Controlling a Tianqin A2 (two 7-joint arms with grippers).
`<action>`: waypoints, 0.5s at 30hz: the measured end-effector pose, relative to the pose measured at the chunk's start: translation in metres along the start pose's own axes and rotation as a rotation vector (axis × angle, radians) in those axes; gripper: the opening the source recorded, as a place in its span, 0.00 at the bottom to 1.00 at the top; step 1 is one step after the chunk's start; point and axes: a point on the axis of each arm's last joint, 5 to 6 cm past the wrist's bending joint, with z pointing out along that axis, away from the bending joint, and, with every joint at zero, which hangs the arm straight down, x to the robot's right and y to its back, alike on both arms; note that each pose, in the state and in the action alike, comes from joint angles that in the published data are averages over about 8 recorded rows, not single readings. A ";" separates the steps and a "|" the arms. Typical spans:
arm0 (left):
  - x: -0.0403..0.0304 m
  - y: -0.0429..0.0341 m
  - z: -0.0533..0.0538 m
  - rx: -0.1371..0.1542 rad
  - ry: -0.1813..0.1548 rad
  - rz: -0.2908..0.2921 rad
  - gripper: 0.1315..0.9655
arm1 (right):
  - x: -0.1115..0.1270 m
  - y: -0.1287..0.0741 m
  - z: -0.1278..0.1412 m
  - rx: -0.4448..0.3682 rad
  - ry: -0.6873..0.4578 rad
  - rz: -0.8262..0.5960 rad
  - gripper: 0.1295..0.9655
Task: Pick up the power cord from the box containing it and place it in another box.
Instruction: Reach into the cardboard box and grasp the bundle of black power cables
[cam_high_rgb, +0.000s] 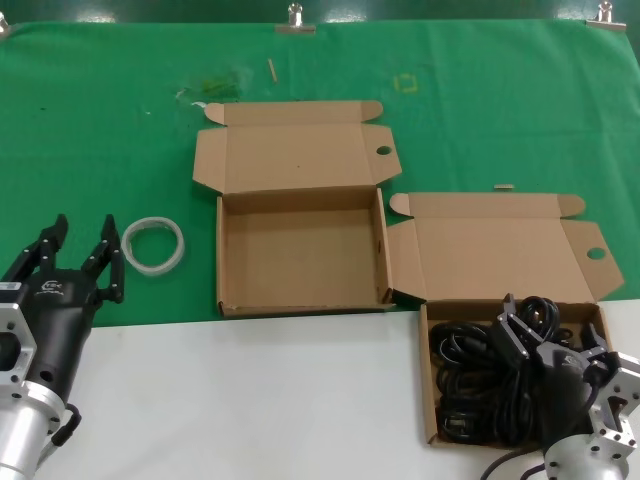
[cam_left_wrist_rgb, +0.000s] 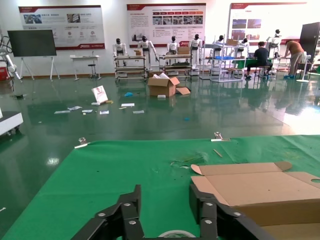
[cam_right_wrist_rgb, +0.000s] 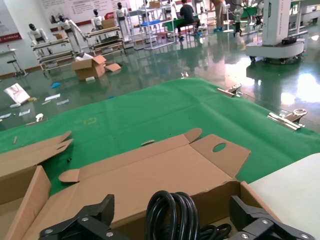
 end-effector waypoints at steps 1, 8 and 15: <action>0.0000 0.0000 0.000 0.000 0.000 0.000 0.33 | 0.000 0.000 0.000 0.000 -0.002 0.002 0.87; 0.0000 0.0000 0.000 0.000 0.000 0.000 0.26 | -0.002 0.001 0.003 -0.002 -0.012 0.016 0.73; 0.0000 0.0000 0.000 0.000 0.000 0.000 0.13 | -0.005 0.004 0.003 -0.007 -0.012 0.043 0.56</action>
